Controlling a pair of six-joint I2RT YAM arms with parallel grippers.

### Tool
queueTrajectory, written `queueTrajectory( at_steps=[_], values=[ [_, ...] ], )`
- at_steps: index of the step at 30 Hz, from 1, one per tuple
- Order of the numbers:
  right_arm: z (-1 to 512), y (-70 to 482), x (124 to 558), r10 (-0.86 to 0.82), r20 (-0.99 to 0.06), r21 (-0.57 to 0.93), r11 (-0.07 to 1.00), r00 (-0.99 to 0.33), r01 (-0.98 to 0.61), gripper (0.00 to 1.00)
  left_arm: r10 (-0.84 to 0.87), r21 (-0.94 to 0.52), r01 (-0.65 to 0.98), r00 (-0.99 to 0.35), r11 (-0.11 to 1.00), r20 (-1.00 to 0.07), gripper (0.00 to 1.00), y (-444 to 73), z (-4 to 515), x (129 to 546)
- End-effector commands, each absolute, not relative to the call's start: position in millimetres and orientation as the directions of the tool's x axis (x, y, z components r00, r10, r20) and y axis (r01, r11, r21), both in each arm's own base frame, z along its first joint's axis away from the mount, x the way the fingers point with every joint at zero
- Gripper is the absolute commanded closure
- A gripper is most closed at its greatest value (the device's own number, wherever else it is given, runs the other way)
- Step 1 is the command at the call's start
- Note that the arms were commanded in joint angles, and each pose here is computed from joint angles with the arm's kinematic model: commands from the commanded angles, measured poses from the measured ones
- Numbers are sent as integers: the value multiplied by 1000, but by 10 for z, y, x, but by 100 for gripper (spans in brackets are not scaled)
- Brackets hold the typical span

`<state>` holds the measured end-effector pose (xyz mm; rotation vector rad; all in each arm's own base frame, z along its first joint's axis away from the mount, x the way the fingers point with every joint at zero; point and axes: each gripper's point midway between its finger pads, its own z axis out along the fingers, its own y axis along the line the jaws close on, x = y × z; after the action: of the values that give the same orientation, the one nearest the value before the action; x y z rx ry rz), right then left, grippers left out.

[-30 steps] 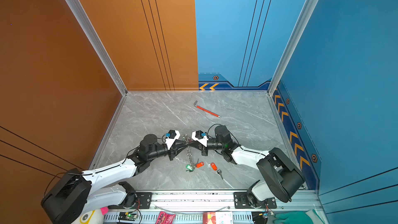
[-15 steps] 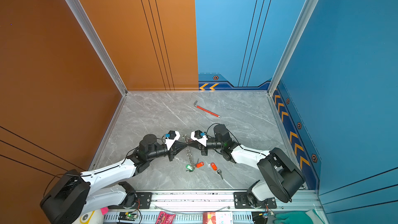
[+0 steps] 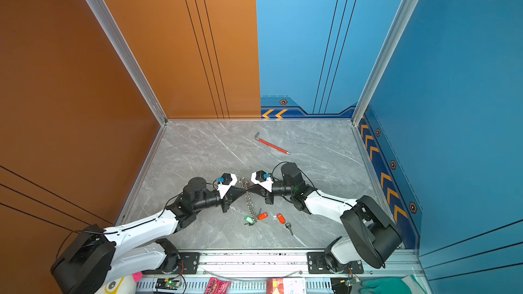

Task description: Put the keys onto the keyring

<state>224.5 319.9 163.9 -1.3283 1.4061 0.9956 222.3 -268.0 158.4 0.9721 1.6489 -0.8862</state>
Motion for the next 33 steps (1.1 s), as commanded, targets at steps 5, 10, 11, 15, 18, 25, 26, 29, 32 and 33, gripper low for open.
queueTrajectory(
  at_steps=[5,10,11,15,18,25,26,29,32,33],
  values=[
    [1664,3138,2255,-298,-954,-30,126,-9,-992,100,175,-24,889,-116,457,-978,94,-2636,1691,2302],
    [1638,3071,2183,-368,-930,-62,116,15,-991,100,124,-30,890,-96,455,-988,74,-2490,1816,2227],
    [1643,3062,2172,-371,-929,-69,115,22,-991,100,109,-29,884,-89,466,-990,68,-2441,1854,2221],
    [1640,3051,2189,-374,-926,-95,118,44,-989,100,104,-14,885,-70,465,-992,60,-2408,1871,2189],
    [1601,3067,2194,-380,-924,-99,106,52,-989,100,116,-32,904,-90,427,-989,60,-2475,1830,2168],
    [1597,3093,2152,-368,-924,-147,87,105,-985,100,159,-39,966,-83,257,-984,69,-2670,1701,1967],
    [1591,3100,2135,-366,-923,-158,84,116,-984,100,158,-42,966,-84,254,-984,69,-2679,1702,1964],
    [1569,3125,2114,-366,-920,-181,76,141,-980,100,159,-38,965,-82,261,-984,68,-2672,1700,1970],
    [1534,3136,2110,-374,-913,-208,76,165,-975,100,160,-32,962,-78,271,-984,68,-2666,1699,1986],
    [1538,3133,2110,-369,-913,-220,78,176,-972,100,161,-31,961,-78,274,-984,68,-2664,1694,1993]
  ],
)
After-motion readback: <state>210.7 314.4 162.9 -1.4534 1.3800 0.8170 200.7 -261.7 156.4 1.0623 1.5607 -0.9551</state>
